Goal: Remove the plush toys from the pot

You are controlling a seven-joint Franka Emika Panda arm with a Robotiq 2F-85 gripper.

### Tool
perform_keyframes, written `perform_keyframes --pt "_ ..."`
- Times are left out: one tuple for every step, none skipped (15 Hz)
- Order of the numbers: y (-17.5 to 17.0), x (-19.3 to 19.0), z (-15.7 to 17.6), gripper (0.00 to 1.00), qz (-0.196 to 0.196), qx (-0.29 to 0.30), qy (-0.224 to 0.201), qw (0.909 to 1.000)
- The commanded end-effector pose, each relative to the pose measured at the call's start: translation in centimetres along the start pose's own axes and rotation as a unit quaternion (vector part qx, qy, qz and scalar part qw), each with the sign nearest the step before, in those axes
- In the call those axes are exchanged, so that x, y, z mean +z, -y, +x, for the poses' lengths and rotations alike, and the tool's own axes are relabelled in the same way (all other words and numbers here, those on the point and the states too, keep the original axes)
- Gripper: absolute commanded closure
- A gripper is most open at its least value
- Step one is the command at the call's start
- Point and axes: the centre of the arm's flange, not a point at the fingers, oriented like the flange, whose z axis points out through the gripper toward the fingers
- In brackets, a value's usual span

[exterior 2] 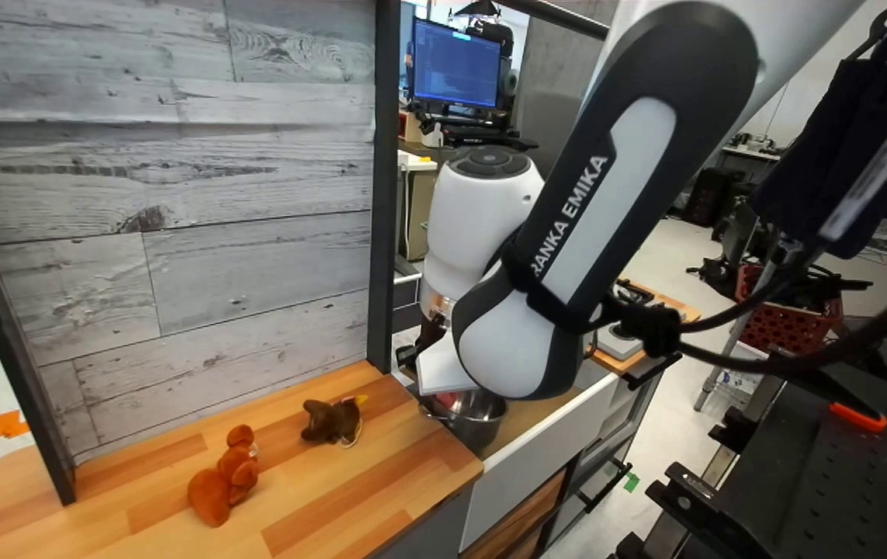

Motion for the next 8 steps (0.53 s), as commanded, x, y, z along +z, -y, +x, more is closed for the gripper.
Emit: perform_keyframes --pt "2.0 -8.3 0.0 0.98 0.085 -0.028 -0.033 0.9955" --pt "2.5 -9.8 0.3 0.98 0.102 -0.033 -0.037 0.9936" --pt "3.2 -11.2 0.5 0.98 0.118 -0.038 -0.045 0.9913" --pt "3.8 -12.3 0.9 0.98 0.129 -0.04 -0.049 0.9896" --pt "4.3 -13.2 1.0 0.98 0.137 -0.042 -0.05 0.9884" --pt "4.6 -13.6 1.2 0.98 0.141 -0.044 -0.047 0.988" --pt "4.8 -14.1 1.3 0.98 0.147 -0.043 -0.042 0.9874" --pt "4.9 -14.1 1.5 0.98 0.148 -0.041 -0.035 0.9876"
